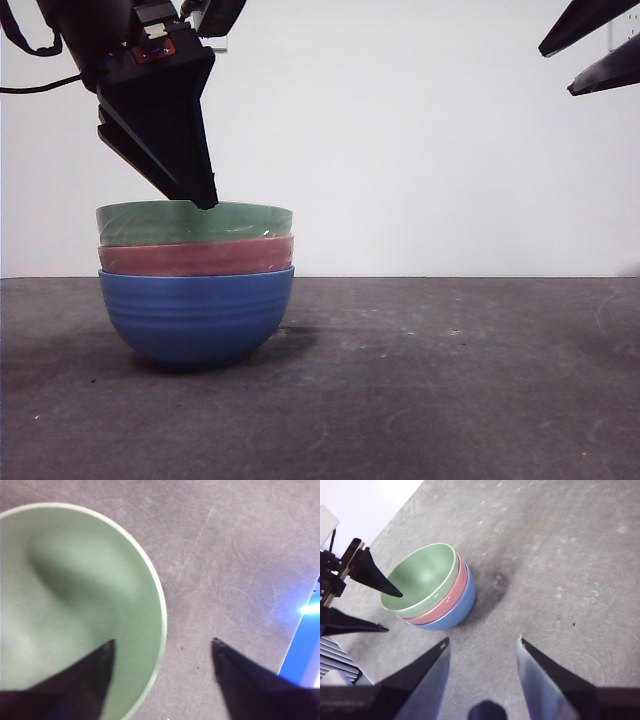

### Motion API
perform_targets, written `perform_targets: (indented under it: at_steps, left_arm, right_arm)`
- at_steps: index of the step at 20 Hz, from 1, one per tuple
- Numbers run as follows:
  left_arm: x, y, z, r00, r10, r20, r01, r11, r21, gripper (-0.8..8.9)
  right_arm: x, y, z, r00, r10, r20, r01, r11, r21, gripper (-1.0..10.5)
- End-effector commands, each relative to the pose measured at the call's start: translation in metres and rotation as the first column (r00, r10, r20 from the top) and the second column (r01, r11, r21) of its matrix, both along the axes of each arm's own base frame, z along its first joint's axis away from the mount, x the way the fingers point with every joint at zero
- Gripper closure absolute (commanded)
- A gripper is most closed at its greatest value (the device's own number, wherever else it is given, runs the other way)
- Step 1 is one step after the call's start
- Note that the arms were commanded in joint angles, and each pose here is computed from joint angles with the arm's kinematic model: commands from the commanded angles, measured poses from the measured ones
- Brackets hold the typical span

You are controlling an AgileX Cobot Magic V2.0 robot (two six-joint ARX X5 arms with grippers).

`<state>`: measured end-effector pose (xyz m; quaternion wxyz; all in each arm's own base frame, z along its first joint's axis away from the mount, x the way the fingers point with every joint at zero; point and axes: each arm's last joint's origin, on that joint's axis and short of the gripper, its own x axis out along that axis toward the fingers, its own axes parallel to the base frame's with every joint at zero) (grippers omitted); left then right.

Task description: Pick up the green bowl on the top,put the green bowl on the left,pick up the red bowl in the middle,put the red bowl on the right

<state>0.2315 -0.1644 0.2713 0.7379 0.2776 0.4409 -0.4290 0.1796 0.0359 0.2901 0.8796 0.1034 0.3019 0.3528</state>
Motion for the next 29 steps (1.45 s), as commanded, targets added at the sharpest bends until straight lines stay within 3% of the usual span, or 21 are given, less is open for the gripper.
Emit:
perform_targets:
  at_steps: [1, 3, 12, 19, 24, 29]
  left_arm:
    - [0.0, -0.001, -0.002, 0.999, -0.033, 0.007, 0.033, 0.999, 0.015, 7.56]
    - [-0.001, 0.0, -0.002, 0.999, -0.034, 0.004, 0.034, 0.999, 0.018, 8.23]
    - [0.001, 0.0, 0.005, 0.999, -0.013, 0.041, 0.011, 0.999, 0.049, 8.22]
    - [-0.004, -0.004, 0.075, 0.995, -0.031, 0.098, 0.03, 1.0, 0.009, 8.22]
    - [-0.035, -0.018, 0.13, 0.989, -0.08, 0.123, 0.086, 0.995, -0.05, 8.22]
    - [-0.087, -0.058, 0.131, 0.973, -0.206, 0.107, 0.213, 0.975, -0.056, 8.22]
  right_arm:
    - [0.0, 0.0, 0.001, 1.0, 0.007, 0.009, -0.007, 1.0, -0.004, 7.3]
    - [0.0, 0.0, 0.001, 1.0, 0.007, 0.009, -0.007, 1.0, -0.004, 7.3]
    - [0.0, 0.0, 0.001, 1.0, 0.007, 0.01, -0.007, 1.0, -0.004, 7.3]
    - [0.0, 0.0, 0.001, 1.0, 0.007, 0.011, -0.007, 1.0, -0.004, 7.3]
    - [0.001, 0.0, 0.001, 1.0, 0.003, 0.015, -0.003, 1.0, -0.006, 7.3]
    - [0.003, -0.002, 0.001, 0.996, -0.086, 0.039, 0.089, 0.994, -0.067, 7.3]
